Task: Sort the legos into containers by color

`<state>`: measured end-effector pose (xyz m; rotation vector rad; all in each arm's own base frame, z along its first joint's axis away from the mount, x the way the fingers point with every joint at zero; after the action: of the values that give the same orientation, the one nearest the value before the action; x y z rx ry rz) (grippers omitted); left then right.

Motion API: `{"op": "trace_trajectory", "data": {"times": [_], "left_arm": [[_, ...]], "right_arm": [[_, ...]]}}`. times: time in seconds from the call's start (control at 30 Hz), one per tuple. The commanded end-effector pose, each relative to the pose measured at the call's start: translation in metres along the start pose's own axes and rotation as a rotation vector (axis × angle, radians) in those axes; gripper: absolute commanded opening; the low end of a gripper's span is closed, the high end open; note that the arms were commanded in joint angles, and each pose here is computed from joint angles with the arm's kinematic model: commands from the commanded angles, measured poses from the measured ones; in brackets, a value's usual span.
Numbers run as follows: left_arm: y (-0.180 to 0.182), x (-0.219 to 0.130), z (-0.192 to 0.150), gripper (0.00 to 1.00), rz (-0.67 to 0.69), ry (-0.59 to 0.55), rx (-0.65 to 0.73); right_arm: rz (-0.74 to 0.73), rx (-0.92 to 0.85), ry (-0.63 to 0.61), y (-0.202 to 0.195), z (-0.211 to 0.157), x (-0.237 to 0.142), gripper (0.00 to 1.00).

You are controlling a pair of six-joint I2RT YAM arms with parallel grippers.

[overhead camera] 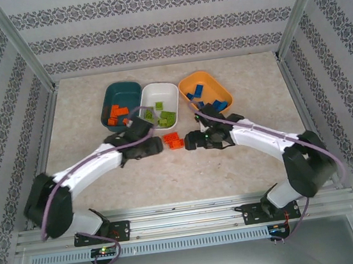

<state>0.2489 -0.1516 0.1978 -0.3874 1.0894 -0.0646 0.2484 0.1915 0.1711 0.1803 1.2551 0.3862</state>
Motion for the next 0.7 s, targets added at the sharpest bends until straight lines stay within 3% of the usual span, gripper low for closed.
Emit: {"op": "trace_trajectory", "data": {"times": [0.0,0.1,0.23,0.67], "left_arm": [[0.035,-0.031,0.02,0.51,0.042,-0.051,-0.017],[0.05,-0.051,0.054,0.51,0.063,-0.112,-0.035],[0.059,-0.052,0.095,0.52,0.065,-0.142,-0.056],[0.068,0.014,0.168,0.52,0.057,-0.066,-0.078]], "right_arm": [[-0.064,-0.028,0.03,0.023,0.006,0.014,0.82],[-0.114,-0.059,0.072,0.041,0.011,0.036,0.82],[-0.181,-0.089,0.092,0.056,0.017,0.057,0.82],[-0.289,-0.101,0.108,0.062,0.028,0.093,0.77]]}}
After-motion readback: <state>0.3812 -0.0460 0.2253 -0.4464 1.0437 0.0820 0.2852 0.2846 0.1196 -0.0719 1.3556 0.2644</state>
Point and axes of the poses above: each hand's point on the last joint's axis, 136 mm out from that joint toward the fingers, its own x axis out along the fingers, its own y axis along the line the jaws close on, z = x × y, the point moved 10 cm from there along -x, back along the fingers, and after that the axes turned 4 degrees about -x, right-handed, at the moved point
